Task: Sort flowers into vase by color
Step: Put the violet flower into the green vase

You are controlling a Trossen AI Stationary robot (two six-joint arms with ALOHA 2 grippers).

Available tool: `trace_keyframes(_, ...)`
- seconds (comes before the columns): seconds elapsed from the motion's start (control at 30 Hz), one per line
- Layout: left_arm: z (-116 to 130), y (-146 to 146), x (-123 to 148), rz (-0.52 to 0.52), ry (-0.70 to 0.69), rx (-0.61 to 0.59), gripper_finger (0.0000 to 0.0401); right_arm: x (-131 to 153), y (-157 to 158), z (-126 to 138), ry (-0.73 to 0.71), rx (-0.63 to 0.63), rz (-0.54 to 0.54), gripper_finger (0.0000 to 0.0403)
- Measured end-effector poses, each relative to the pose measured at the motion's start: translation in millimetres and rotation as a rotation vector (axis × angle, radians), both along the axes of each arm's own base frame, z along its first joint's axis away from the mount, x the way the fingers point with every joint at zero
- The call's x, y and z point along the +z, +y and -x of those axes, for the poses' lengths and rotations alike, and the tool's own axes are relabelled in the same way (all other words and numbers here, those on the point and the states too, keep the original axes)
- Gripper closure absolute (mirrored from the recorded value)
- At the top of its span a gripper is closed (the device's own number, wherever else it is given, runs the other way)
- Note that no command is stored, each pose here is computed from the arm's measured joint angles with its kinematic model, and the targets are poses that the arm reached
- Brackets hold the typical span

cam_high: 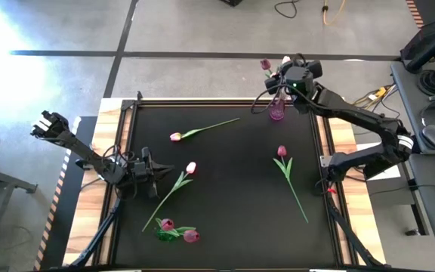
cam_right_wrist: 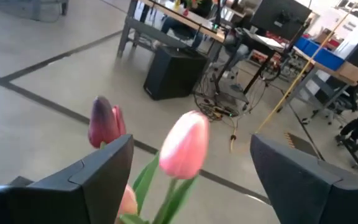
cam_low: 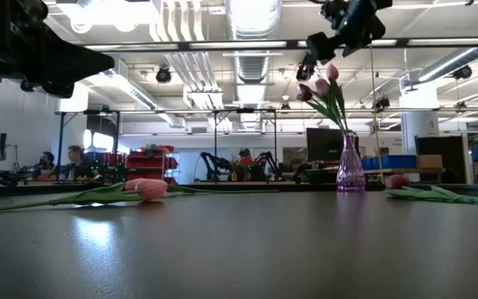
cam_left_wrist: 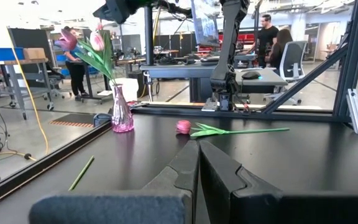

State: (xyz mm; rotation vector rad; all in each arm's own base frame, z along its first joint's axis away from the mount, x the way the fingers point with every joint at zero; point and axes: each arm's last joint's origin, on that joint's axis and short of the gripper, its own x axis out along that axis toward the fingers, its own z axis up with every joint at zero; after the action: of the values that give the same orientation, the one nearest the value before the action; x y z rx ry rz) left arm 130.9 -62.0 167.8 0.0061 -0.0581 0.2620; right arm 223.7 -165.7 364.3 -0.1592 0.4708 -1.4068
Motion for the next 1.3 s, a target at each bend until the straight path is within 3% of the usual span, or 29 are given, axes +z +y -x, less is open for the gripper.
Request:
trace_keyframes(0.1,0,0,0,0.000,0.001,0.000,0.0401,8,3,-1,-0.009,0.035,-0.005,0.0088)
trace_keyframes(0.23,0,0,0,0.000,0.000,0.000,0.0401,17,5,-11,-0.027,0.230,-0.035,0.0101)
trace_keyframes(0.33,0,0,0,0.000,0.000,0.000,0.0401,20,-1,-23,0.008,0.274,-0.072,0.0111)
trace_keyframes(0.53,0,0,0,0.003,-0.001,0.000,0.0401,16,-27,-55,0.130,0.247,-0.173,0.0114)
trace_keyframes(0.77,0,0,0,0.004,-0.001,0.000,0.0401,16,-62,-81,0.231,0.130,-0.220,0.0117)
trace_keyframes(1.03,0,0,0,0.003,-0.001,0.000,0.0401,13,-88,-86,0.277,0.030,-0.359,0.0133)
trace_keyframes(1.3,0,0,0,0.004,-0.001,0.000,0.0401,4,-101,-86,0.253,0.015,-0.474,0.0137)
